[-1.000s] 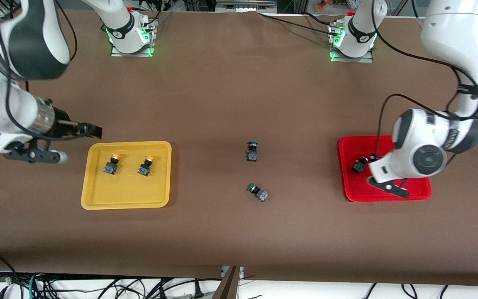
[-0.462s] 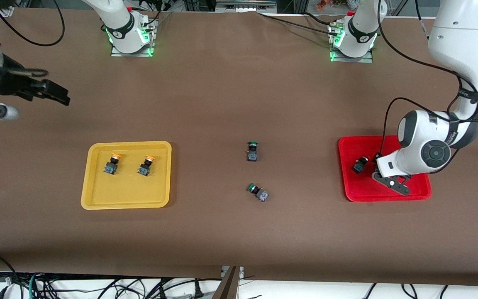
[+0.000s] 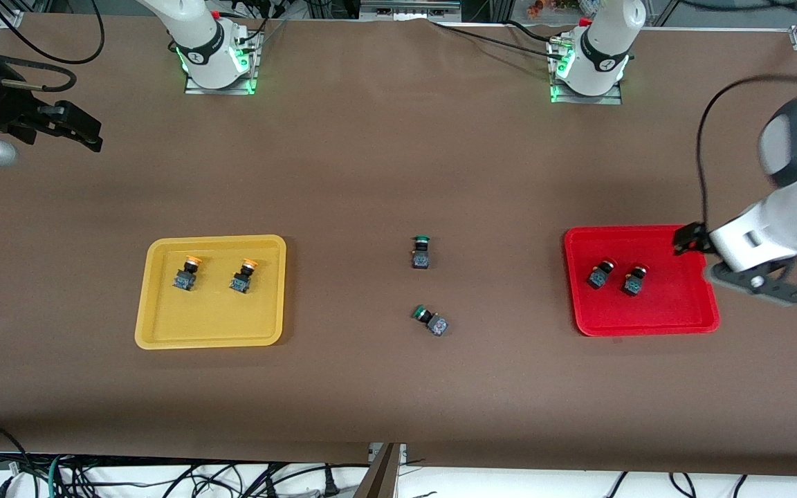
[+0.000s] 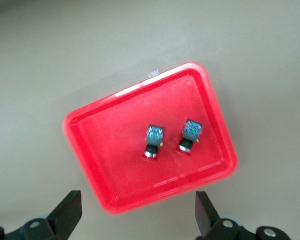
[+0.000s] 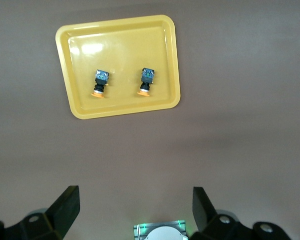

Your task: Place red and yellow buttons in trays

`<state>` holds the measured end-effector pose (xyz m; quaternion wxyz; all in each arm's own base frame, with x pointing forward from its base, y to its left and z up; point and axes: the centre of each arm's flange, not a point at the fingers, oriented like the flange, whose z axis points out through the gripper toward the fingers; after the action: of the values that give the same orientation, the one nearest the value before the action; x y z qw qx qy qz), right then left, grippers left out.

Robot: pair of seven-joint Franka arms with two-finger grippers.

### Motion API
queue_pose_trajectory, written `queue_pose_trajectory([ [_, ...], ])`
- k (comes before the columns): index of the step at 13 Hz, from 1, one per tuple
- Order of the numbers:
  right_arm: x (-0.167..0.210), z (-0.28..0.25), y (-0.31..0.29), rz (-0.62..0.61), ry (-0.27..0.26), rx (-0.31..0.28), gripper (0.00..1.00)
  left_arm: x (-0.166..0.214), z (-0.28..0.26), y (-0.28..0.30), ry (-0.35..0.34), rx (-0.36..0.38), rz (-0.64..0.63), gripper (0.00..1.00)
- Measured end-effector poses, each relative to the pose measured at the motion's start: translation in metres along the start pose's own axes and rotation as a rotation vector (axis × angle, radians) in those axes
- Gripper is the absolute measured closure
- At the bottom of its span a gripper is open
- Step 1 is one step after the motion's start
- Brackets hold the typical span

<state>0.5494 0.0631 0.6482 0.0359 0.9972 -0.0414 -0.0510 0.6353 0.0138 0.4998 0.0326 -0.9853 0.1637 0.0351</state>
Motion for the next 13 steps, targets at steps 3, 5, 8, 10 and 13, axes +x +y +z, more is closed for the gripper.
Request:
queue_pose_trajectory([
  [3,0.002,0.004,0.004,0.001,-0.012,-0.002,0.0,-0.018,-0.076,0.004,-0.009,-0.001,-0.035,0.0],
  [5,0.003,0.007,0.003,-0.001,-0.018,-0.003,0.0,-0.03,-0.092,0.008,0.033,0.0,-0.168,0.0],
  [8,0.006,0.011,0.001,-0.003,-0.025,-0.006,0.0,-0.07,-0.085,0.035,0.101,0.017,-0.273,0.0],
  [10,0.006,0.011,0.002,-0.003,-0.025,-0.008,0.0,-0.088,-0.084,0.051,0.089,0.018,-0.274,0.0],
  [13,0.006,0.011,0.002,-0.002,-0.024,-0.009,0.0,-0.09,-0.081,0.053,0.076,-0.021,-0.285,0.0],
])
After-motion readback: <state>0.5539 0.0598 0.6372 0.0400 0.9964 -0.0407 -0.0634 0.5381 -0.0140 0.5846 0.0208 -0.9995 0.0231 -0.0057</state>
